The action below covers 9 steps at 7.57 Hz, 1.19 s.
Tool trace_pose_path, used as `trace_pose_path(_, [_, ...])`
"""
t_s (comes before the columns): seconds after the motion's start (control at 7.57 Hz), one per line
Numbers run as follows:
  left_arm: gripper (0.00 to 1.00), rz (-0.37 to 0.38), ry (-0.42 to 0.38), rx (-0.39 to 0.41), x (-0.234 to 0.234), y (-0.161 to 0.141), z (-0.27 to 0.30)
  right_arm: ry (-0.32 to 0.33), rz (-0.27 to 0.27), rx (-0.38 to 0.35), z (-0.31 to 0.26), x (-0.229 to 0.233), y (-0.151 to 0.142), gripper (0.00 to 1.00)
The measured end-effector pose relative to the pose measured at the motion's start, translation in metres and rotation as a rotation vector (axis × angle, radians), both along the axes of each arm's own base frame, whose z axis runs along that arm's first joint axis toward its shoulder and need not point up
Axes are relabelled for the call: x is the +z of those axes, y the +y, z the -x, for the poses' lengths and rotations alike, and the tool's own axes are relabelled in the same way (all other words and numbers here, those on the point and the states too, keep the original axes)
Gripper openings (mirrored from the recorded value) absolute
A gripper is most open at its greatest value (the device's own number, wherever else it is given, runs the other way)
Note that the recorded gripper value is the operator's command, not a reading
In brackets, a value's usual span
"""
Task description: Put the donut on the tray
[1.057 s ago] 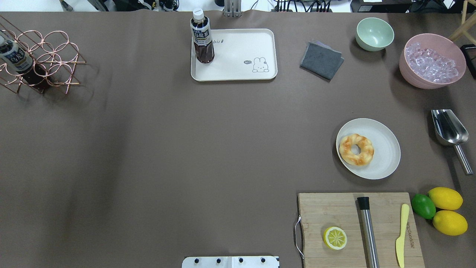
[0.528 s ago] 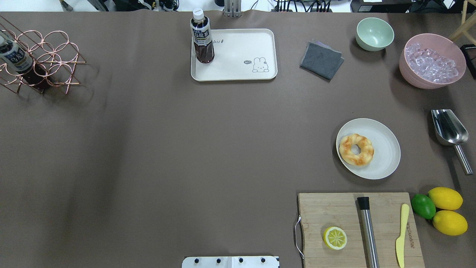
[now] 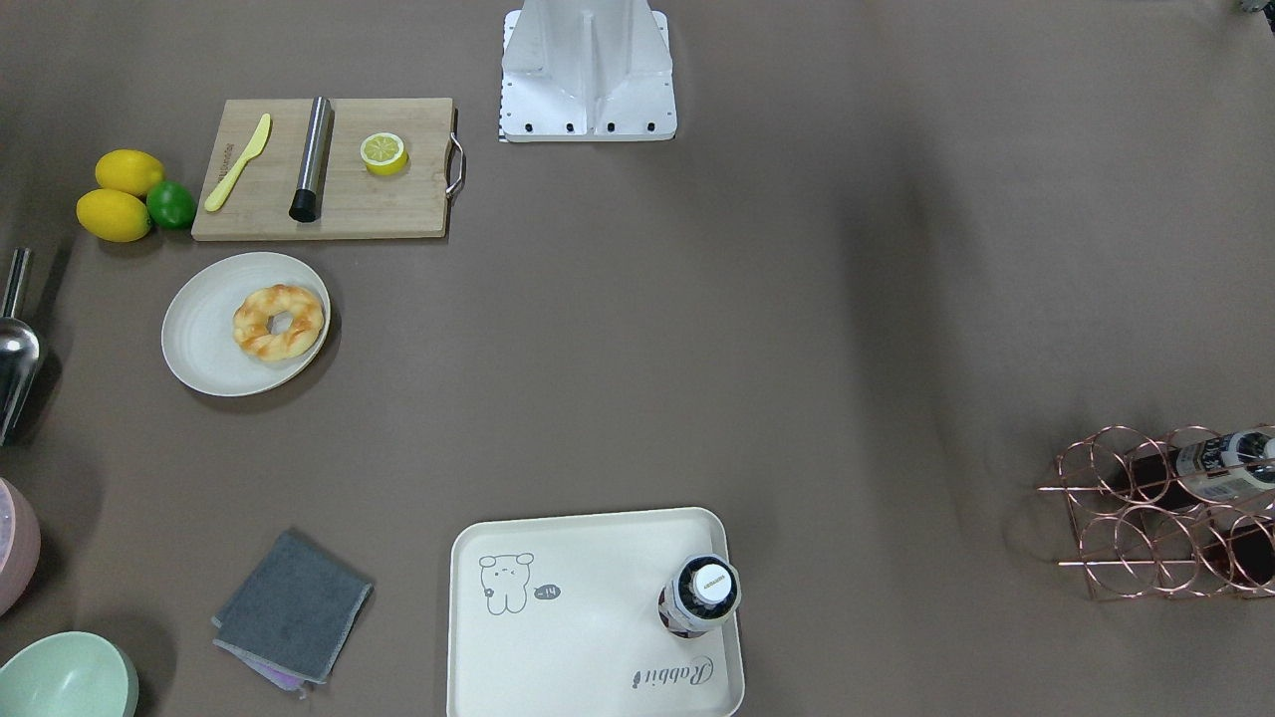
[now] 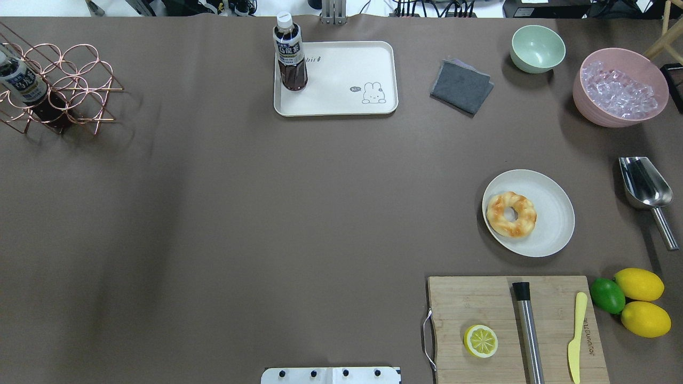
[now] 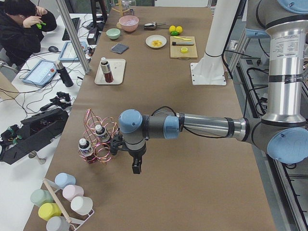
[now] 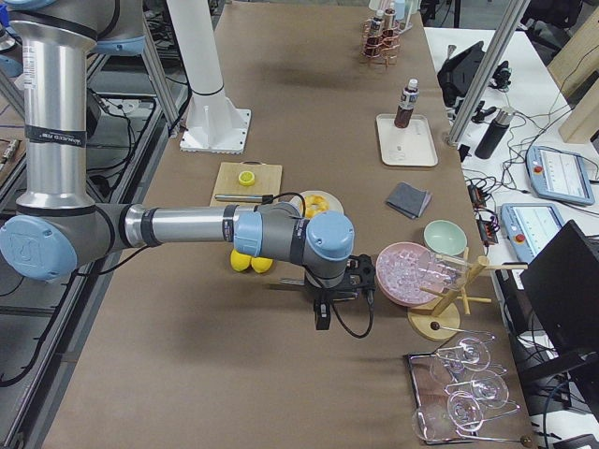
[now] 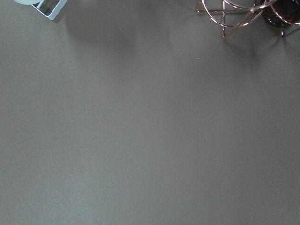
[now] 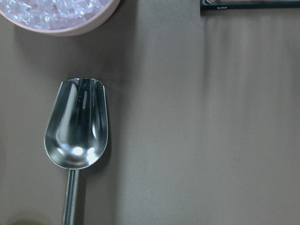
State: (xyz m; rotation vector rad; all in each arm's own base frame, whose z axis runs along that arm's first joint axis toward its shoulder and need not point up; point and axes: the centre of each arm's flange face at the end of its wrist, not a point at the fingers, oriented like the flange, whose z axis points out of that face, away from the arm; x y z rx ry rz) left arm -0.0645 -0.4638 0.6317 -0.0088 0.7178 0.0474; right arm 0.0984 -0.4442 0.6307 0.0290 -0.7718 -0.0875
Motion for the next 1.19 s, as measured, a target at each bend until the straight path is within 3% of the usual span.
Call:
trace_pose_path(0.26, [0.98,0.001,0.0,0.0,0.0,0.0,0.0,-0.014,0.009,0.042,0.028,-0.042,-0.009,1.0])
trace_pose_path(0.66, [0.98,0.001,0.0,0.0,0.001,0.0,0.0,-0.062,-0.015,0.063,0.137,-0.096,-0.024,1.0])
trace_pose_path(0.92, [0.98,0.005,-0.001,0.0,0.003,0.0,0.0,-0.117,-0.006,0.084,0.2,-0.099,-0.023,1.0])
trace_pose_path(1.19, [0.98,0.012,-0.001,0.0,0.006,0.0,0.0,-0.167,-0.007,0.088,0.241,-0.071,-0.02,1.0])
